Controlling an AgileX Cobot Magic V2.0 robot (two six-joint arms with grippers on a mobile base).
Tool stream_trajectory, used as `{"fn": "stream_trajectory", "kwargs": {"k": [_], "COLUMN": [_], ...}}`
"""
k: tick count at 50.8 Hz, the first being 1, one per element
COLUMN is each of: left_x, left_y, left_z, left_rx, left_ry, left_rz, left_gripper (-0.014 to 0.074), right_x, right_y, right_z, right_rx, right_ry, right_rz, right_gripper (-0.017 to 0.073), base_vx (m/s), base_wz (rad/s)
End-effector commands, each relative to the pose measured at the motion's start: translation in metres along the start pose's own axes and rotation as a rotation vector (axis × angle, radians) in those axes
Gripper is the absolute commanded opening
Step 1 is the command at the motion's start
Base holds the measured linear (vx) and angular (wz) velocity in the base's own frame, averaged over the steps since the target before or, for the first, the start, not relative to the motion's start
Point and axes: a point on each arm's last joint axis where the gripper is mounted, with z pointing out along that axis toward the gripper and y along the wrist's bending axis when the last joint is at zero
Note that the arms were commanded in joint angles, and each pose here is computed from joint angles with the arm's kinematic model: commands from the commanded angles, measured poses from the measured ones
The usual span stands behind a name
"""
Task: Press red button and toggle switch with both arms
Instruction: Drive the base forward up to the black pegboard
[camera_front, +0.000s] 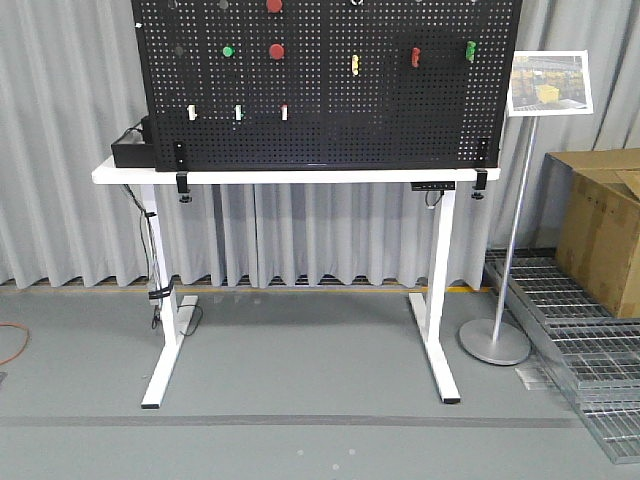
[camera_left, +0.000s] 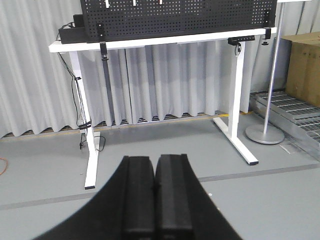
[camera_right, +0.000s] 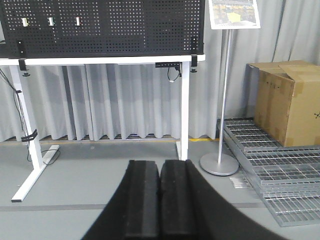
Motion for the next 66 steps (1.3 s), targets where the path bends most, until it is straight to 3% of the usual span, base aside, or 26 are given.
{"fn": "stream_trajectory", "kwargs": {"k": [1, 41, 66], "left_x": [0.0033, 0.0033, 0.0033], "left_y": [0.0012, 0.0012, 0.0012], "left_z": [0.0006, 0.0006, 0.0006], "left_rx": [-0.016, -0.016, -0.016], "left_ry": [-0.063, -0.063, -0.063], "left_rz": [-0.009, -0.009, -0.009], "left_gripper": [0.0002, 0.0002, 0.0002], "right_x": [-0.0046, -0.0047, -0.0047], "right_y": [-0.0002, -0.0002, -0.0002], "right_z": [-0.0010, -0.0010, -0.0010], "right_rx": [0.005, 0.005, 0.005], "right_ry": [-0.087, -0.088, -0.088], "right_rz": [-0.015, -0.015, -0.015], "right_gripper": [-0.0003, -0.0003, -0.0003], "base_vx": [0.00, 0.02, 0.31], "base_wz": [0.00, 0.00, -0.06]}}
